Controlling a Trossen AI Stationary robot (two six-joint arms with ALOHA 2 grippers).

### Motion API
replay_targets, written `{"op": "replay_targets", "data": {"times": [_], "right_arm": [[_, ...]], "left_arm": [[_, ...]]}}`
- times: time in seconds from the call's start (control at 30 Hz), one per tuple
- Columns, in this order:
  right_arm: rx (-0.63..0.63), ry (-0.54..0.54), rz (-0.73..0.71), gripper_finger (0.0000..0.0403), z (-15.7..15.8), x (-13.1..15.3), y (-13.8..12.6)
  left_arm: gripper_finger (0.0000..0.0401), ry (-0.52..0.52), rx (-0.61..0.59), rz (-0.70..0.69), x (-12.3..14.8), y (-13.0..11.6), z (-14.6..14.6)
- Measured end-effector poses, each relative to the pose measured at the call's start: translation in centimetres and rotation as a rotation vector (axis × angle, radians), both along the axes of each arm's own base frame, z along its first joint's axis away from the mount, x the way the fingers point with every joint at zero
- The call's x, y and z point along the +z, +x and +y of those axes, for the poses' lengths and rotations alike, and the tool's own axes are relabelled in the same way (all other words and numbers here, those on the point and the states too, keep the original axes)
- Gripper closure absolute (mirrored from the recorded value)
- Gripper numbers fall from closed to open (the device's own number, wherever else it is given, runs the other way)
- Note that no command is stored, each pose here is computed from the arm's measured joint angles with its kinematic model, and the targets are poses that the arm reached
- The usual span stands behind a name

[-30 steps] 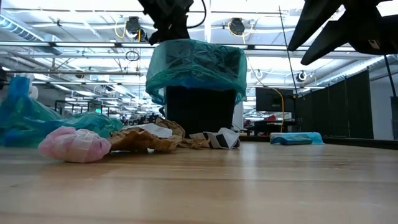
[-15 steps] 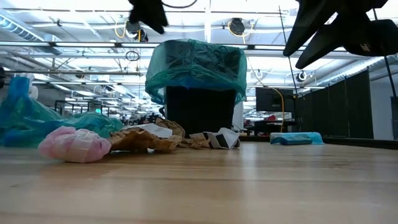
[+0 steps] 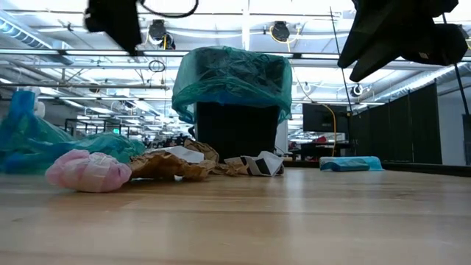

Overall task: Place trash/remove bag and relplace
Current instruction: Put the pink plastic into the blue trash bag inside the black trash bin

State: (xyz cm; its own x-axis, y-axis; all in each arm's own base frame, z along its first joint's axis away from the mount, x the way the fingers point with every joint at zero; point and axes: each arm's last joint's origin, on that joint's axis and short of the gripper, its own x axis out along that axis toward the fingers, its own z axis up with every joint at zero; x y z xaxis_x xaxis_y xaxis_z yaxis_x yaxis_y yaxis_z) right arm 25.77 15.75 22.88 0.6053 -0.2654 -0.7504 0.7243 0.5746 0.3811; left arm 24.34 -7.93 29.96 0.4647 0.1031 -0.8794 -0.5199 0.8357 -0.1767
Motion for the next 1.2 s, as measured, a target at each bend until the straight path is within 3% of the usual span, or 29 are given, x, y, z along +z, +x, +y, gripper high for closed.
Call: {"op": "replay_targets", "data": {"times": [0.23,0.37,0.6,0.77,1.0,1.2], "right_arm": [[0.068,0.013,0.026,0.0282,0.2,0.0,0.1],[0.122,0.055,0.065,0.0282,0.4,-0.1,0.0],[0.183,0.104,0.107,0.0282,0.9,-0.2,-0.2],[0.202,0.119,0.106,0.0282,1.8,-0.2,-0.9],[0.236,0.132,0.102,0.0282,3.1,-0.2,-1.8],[0.233,0.139,0.098,0.0282,3.4,-0.2,-2.0]], "left_arm": [[0.0247,-0.120,0.050,-0.042,-3.5,-0.8,-3.1],[0.0247,-0.110,0.015,-0.030,-5.1,-0.7,-3.9],[0.0247,-0.093,-0.180,-0.002,-8.9,2.1,-5.8],[0.0247,-0.097,-0.162,0.091,-11.4,2.8,-6.2],[0.0247,-0.074,-0.203,0.103,-13.7,4.0,-6.8],[0.0268,-0.157,-0.198,0.152,-17.1,5.6,-7.0]]}}
